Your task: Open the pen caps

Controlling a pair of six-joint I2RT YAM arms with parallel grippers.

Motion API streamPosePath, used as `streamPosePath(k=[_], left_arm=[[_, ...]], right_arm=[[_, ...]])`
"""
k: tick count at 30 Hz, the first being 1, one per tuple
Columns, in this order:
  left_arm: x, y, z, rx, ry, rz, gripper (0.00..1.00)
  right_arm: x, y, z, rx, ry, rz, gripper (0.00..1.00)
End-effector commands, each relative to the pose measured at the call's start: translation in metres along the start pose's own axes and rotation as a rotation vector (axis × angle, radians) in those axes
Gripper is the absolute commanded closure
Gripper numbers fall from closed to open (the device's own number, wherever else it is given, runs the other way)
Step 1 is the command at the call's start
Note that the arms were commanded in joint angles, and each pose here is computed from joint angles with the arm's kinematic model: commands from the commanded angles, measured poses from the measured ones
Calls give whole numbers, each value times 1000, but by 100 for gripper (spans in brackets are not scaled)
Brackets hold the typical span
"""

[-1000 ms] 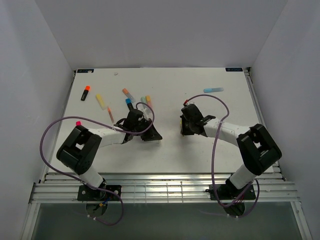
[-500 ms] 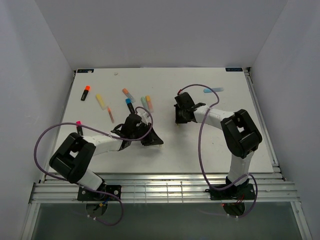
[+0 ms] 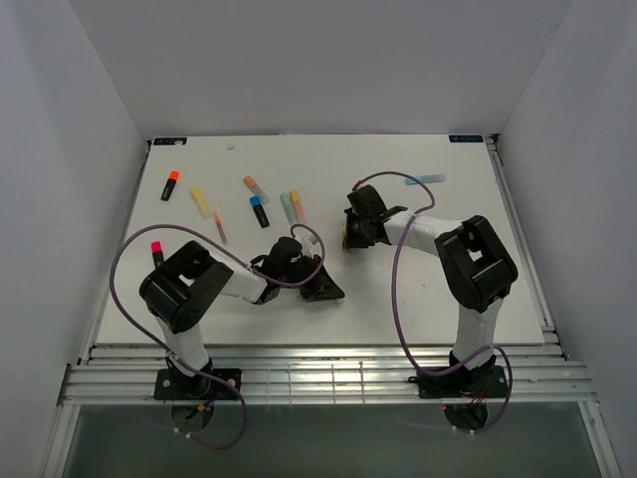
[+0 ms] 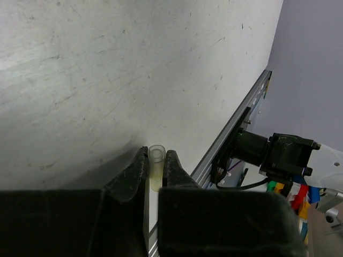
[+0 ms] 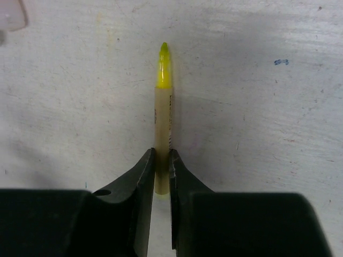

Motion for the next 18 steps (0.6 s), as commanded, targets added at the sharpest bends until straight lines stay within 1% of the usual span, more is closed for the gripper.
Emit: streamPosePath(k=[1, 4, 8, 10, 14, 18], left_arm=[[-10, 10, -20, -45, -79, -20, 100], [-17, 12, -22, -42, -80, -13, 100], [-23, 13, -21, -32, -81, 8, 100], [-25, 12, -19, -21, -76, 20, 100], [-24, 10, -14, -3, -48, 10, 98], [-24, 8, -11, 17, -21, 19, 95]], right_arm=[[-3, -9, 4, -13, 41, 27, 82], [-3, -13, 1, -11, 38, 29, 81], [-3, -17, -2, 8, 41, 38, 75], [-4, -19, -4, 13, 40, 42, 74], [-4, -21, -5, 15, 44, 33, 68], [-4, -21, -6, 16, 44, 33, 67]])
Point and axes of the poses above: each gripper's point midway between its finger pads, its own x axis back along the fingers, its own z axis along the line the jaws close on, y = z × x, the point moved 10 cm from there along x, back along the fingers
